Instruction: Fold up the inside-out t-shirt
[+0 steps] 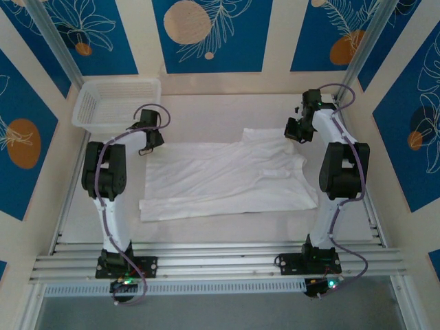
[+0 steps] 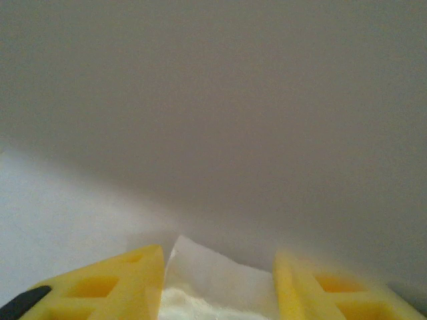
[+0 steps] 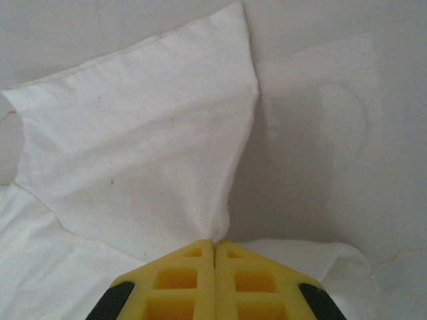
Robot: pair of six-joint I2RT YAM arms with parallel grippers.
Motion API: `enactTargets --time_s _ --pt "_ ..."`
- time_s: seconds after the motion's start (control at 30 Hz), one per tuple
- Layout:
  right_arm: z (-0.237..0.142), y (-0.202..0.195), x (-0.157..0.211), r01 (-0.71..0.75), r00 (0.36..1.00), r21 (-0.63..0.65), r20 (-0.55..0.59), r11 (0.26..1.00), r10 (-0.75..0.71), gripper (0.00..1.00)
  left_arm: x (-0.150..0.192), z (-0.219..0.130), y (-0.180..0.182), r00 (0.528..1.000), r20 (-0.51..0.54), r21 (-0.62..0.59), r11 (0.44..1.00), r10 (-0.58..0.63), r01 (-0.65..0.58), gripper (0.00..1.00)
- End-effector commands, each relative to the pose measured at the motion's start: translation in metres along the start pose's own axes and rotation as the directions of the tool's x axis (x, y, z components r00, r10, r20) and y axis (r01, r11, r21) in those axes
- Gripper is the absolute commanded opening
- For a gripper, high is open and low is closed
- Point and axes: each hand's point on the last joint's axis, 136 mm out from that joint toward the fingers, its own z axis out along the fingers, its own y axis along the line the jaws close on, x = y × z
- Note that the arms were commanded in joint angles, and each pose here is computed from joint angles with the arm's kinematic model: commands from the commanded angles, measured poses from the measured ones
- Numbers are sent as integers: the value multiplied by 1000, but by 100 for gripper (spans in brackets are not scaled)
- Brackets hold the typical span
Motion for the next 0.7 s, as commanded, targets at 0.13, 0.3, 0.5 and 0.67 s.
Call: enactTargets --time_s 0.13,0.3,0.5,0.67 --pt "-18 6 -2 -42 999 -48 17 998 43 0 13 19 11 992 -101 43 996 -70 75 19" --pt "-10 -8 -7 -123 992 -47 18 991 124 0 11 12 9 993 -105 59 996 -58 64 0" --pt "-6 -19 -13 -178 984 -58 10 982 179 0 2 -5 12 995 -76 57 996 -57 61 0" --pt "-10 -27 -18 -239 970 -90 17 967 241 0 -12 -29 17 997 -30 55 996 -69 71 0"
